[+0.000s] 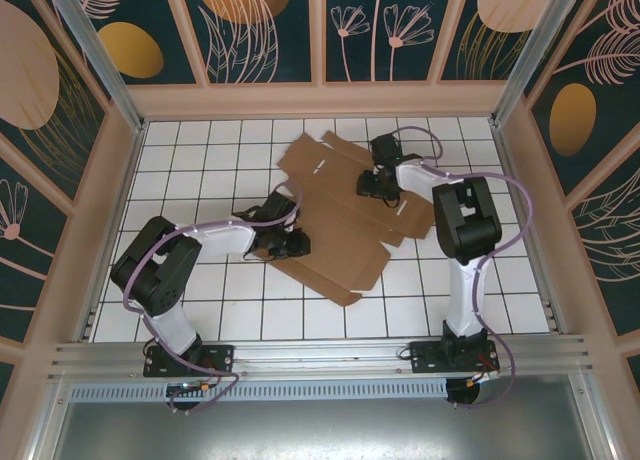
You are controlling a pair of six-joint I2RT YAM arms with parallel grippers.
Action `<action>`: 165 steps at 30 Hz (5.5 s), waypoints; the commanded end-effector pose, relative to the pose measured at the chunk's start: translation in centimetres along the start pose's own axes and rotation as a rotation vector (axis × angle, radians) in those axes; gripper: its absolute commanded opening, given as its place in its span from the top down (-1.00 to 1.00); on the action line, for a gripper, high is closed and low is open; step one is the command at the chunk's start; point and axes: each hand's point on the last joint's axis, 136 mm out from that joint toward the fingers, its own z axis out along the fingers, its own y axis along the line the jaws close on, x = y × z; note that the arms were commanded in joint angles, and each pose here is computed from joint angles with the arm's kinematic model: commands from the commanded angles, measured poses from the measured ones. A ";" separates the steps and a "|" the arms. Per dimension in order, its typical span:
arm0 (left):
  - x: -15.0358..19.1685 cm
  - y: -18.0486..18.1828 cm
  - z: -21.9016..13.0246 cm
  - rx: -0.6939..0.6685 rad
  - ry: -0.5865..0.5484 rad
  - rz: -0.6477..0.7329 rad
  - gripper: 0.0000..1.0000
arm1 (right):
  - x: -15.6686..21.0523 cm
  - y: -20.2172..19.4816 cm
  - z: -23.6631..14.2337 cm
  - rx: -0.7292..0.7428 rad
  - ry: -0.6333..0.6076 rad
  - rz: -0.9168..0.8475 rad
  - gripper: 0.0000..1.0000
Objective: Fold the paper box
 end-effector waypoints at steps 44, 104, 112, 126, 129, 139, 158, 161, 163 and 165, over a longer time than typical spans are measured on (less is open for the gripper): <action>-15.2 1.4 -0.9 0.040 -0.242 -0.247 0.73 | -9.7 2.6 -5.6 -0.273 -0.156 -0.071 -0.23; -18.4 2.7 1.9 -0.052 -0.180 -0.078 0.69 | -12.4 -0.5 -7.1 -0.148 -0.336 -0.135 -0.37; -19.3 2.7 3.6 -0.044 -0.151 -0.039 0.66 | -7.6 -6.7 -4.4 -0.343 -0.152 0.030 -0.48; -19.4 2.4 4.3 -0.017 -0.142 -0.026 0.67 | -0.8 -2.7 0.5 -0.695 0.153 0.096 -0.24; -19.3 2.5 4.5 -0.012 -0.141 -0.025 0.67 | 0.3 -1.5 0.2 -0.802 0.205 0.132 -0.12; -19.7 1.6 3.3 0.002 -0.167 -0.026 0.70 | -1.4 -3.3 -1.6 -0.692 0.081 0.154 0.50; -17.7 3.7 -0.6 -0.013 -0.214 -0.144 0.48 | -6.6 -5.7 -5.5 0.077 -0.028 -0.215 0.89; -17.7 3.8 0.5 0.002 -0.198 -0.145 0.54 | -7.0 -4.1 -5.3 0.160 -0.007 -0.271 0.90; -17.5 3.7 0.9 0.018 -0.189 -0.149 0.56 | -7.0 -3.0 -4.7 0.220 0.015 -0.301 0.90; -17.4 3.4 0.9 0.037 -0.194 -0.150 0.57 | -6.8 -2.1 -4.1 0.279 0.034 -0.329 0.88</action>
